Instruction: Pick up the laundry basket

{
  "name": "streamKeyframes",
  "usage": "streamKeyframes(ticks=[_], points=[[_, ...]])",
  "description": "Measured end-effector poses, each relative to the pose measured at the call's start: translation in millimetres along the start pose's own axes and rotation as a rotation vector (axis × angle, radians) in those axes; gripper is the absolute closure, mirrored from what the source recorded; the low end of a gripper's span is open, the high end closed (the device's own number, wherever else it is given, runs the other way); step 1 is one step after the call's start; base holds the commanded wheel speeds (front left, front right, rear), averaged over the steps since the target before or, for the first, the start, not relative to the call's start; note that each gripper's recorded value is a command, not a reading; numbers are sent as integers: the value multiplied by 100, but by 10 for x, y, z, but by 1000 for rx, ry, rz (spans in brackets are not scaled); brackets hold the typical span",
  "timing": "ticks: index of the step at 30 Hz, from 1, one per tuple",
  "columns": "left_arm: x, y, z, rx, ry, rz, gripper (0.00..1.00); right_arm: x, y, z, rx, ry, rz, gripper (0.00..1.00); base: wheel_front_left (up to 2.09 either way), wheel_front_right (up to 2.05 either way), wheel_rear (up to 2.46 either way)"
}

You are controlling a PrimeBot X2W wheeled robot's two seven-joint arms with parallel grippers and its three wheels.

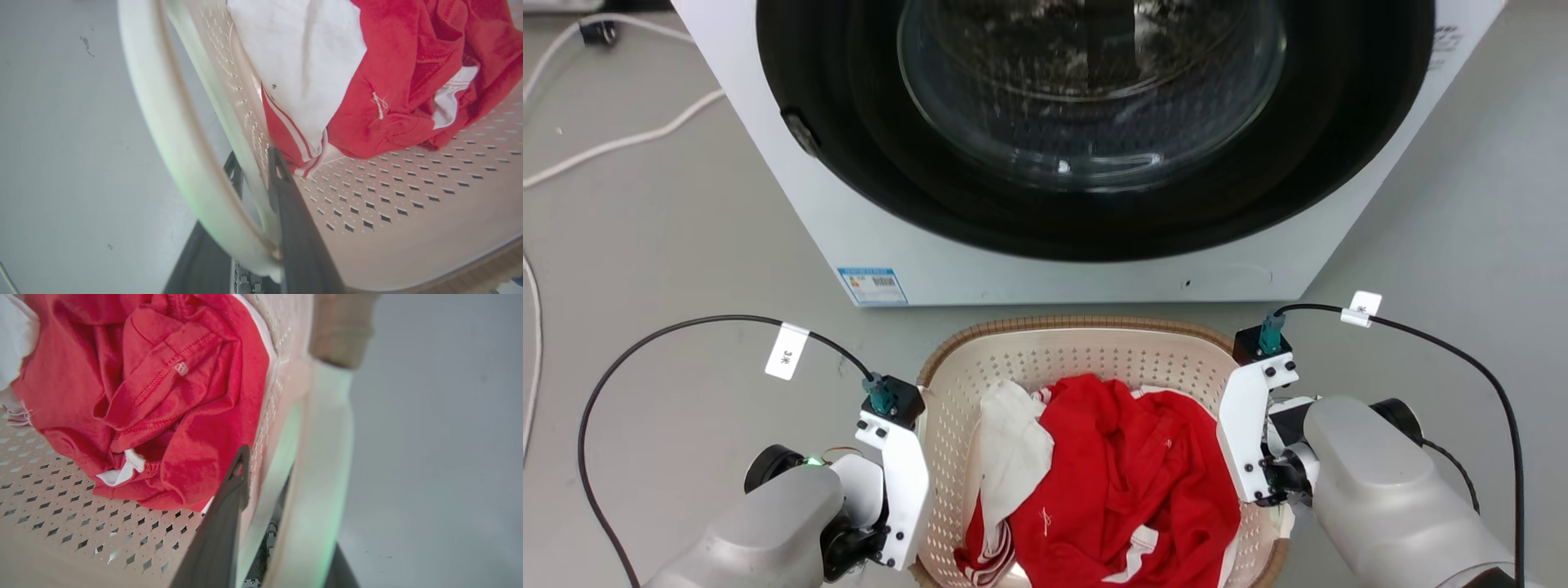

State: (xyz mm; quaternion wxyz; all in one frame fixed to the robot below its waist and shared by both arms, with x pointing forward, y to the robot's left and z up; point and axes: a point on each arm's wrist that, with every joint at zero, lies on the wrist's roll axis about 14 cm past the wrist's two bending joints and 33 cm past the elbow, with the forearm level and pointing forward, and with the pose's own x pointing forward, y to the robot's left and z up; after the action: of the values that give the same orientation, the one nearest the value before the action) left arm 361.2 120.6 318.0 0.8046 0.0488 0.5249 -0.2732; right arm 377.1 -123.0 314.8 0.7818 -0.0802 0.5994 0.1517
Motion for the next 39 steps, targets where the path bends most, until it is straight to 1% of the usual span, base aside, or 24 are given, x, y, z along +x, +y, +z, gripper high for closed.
streamKeyframes(ticks=[5, 11, 17, 39], points=[[-179, -67, 50, 27, -3, 4, 100, -191, 8, 20, 1, -22, -9, 100, 0, 0, 0], [-340, -163, -56, 43, 9, 14, 100, -350, 83, -57, 10, -50, -3, 100, 0, 0, 0], [-460, -245, -117, 58, 18, 18, 100, -502, 88, -49, 8, -85, -12, 100, 0, 0, 0], [-500, -350, -205, 32, 81, -18, 100, -519, 93, -137, 9, -40, -5, 100, 0, 0, 0]])
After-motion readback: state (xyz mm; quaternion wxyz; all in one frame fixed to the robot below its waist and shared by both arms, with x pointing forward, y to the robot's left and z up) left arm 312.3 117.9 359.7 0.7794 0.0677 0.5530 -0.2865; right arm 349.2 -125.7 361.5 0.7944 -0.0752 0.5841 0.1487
